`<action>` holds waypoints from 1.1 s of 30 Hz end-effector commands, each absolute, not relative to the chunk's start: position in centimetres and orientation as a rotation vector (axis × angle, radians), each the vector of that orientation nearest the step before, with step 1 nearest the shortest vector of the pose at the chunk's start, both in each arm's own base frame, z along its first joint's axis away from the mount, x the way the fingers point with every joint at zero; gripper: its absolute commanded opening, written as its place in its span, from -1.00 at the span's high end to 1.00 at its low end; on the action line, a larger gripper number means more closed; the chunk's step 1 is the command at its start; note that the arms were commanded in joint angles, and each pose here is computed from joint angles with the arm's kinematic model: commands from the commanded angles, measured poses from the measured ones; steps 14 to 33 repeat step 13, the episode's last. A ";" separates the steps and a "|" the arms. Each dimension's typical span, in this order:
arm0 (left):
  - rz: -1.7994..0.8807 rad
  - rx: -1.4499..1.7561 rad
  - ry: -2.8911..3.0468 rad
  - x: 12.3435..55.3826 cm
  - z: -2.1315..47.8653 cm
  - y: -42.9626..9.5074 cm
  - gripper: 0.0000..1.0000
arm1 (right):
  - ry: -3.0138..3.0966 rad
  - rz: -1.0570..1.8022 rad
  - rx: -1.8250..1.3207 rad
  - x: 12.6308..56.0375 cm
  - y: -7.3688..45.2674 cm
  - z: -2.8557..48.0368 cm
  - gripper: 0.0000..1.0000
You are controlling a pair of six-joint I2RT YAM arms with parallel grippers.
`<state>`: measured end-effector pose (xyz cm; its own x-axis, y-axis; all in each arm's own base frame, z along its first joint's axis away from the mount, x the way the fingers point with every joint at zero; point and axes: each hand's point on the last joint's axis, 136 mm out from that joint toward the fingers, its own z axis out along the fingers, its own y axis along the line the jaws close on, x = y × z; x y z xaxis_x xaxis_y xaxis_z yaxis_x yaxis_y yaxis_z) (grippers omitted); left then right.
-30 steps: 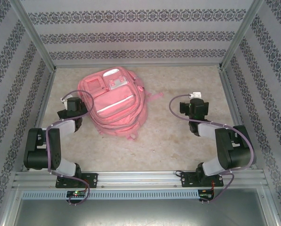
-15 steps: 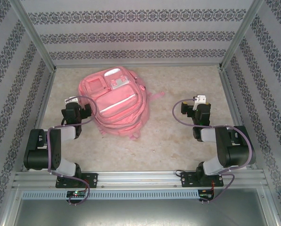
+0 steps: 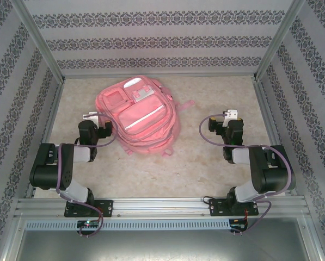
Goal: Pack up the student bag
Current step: Reset both arms
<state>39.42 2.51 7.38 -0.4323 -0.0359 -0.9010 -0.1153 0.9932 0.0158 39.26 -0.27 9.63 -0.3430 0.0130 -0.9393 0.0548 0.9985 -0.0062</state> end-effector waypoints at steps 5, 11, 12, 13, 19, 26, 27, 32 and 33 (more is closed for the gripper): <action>0.045 -0.042 1.974 39.9 8.3 1.1 -0.99 | 1.884 -0.023 0.043 39.7 -0.1 10.6 -0.96; 0.044 -0.040 1.976 39.9 8.2 1.0 -0.99 | 1.887 -0.023 0.044 39.7 -0.1 10.6 -0.96; 0.045 -0.041 1.976 39.9 8.2 1.0 -0.99 | 1.886 -0.022 0.044 39.7 -0.1 10.6 -0.96; 0.044 -0.040 1.976 39.9 8.2 1.0 -0.99 | 1.886 -0.022 0.044 39.7 -0.1 10.6 -0.96; 0.044 -0.040 1.976 39.9 8.2 1.0 -0.99 | 1.886 -0.022 0.044 39.7 -0.1 10.6 -0.96; 0.044 -0.040 1.976 39.9 8.2 1.0 -0.99 | 1.886 -0.022 0.044 39.7 -0.1 10.6 -0.96; 0.044 -0.040 1.976 39.9 8.2 1.0 -0.99 | 1.886 -0.022 0.044 39.7 -0.1 10.6 -0.96; 0.044 -0.040 1.976 39.9 8.2 1.0 -0.99 | 1.886 -0.022 0.044 39.7 -0.1 10.6 -0.96; 0.044 -0.040 1.976 39.9 8.2 1.0 -0.99 | 1.886 -0.022 0.044 39.7 -0.1 10.6 -0.96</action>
